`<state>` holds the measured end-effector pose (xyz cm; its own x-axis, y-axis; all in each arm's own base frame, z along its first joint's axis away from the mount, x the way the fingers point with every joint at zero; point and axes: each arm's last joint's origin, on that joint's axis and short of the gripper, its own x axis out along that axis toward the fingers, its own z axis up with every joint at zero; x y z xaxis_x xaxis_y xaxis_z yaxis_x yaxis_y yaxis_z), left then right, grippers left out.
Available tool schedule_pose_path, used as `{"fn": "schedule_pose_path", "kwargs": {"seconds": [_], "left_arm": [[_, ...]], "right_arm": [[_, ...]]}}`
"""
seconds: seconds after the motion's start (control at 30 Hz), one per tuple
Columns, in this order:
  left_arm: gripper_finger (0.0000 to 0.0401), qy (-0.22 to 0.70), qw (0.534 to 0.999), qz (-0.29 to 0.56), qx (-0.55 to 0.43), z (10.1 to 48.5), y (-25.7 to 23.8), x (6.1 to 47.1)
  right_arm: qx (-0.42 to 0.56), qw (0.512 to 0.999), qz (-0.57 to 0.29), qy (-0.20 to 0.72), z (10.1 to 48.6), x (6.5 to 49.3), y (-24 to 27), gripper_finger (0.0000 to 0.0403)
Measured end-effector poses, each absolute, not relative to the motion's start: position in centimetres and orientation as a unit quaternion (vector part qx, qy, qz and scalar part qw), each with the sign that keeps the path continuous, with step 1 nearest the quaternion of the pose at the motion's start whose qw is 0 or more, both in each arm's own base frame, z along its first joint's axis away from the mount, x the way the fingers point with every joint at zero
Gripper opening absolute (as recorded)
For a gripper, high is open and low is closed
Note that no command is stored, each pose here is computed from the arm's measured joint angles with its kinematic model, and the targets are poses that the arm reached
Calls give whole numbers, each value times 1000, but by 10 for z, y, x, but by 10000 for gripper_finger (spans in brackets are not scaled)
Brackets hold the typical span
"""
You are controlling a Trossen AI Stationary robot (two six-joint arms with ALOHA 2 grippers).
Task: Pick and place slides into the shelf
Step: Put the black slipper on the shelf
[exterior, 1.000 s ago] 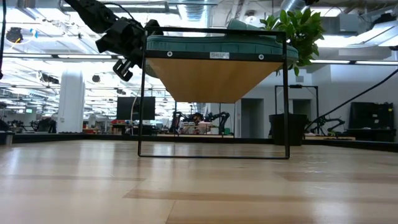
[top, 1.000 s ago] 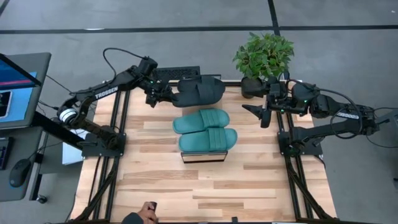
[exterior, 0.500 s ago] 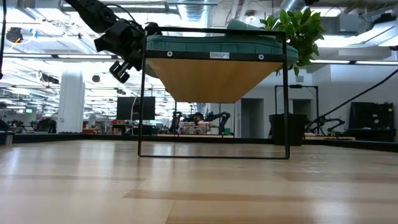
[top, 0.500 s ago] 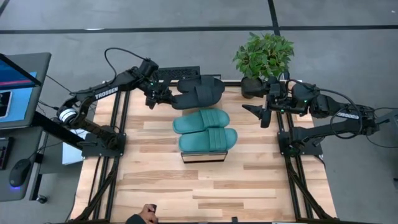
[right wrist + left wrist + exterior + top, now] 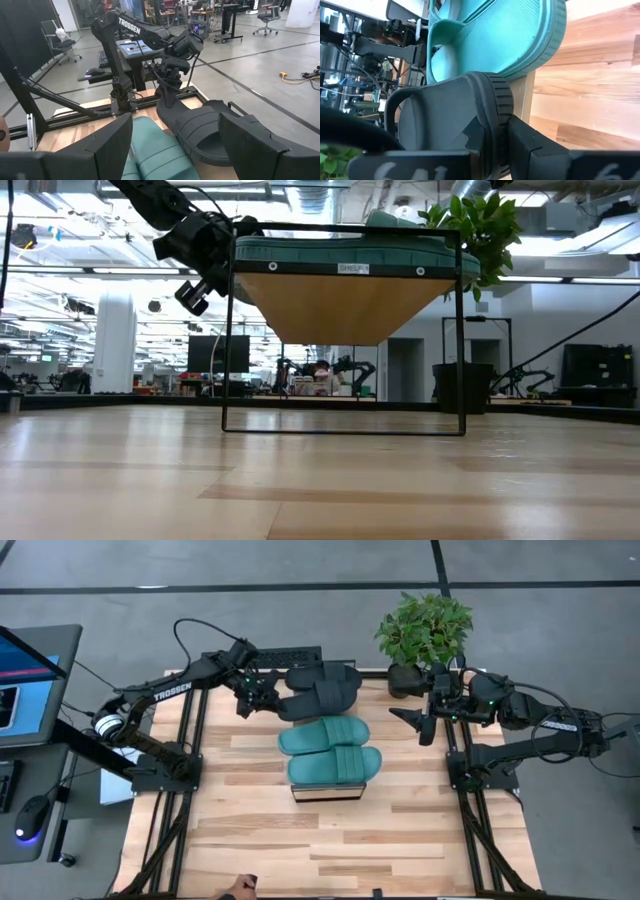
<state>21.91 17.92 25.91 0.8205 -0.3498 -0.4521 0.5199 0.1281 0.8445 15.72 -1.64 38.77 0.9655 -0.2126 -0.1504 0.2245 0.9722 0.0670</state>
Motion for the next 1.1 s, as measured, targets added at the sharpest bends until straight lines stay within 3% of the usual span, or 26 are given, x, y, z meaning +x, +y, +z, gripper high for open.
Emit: {"fn": "schedule_pose_path", "kwargs": {"seconds": [0.9, 1.1], "left_arm": [[31, 65, 736, -304, 601, 259, 172, 224], [71, 70, 765, -288, 572, 262, 174, 227]], "right_arm": [[47, 990, -111, 71, 388, 157, -16, 286], [47, 990, -111, 71, 388, 157, -16, 286]]}}
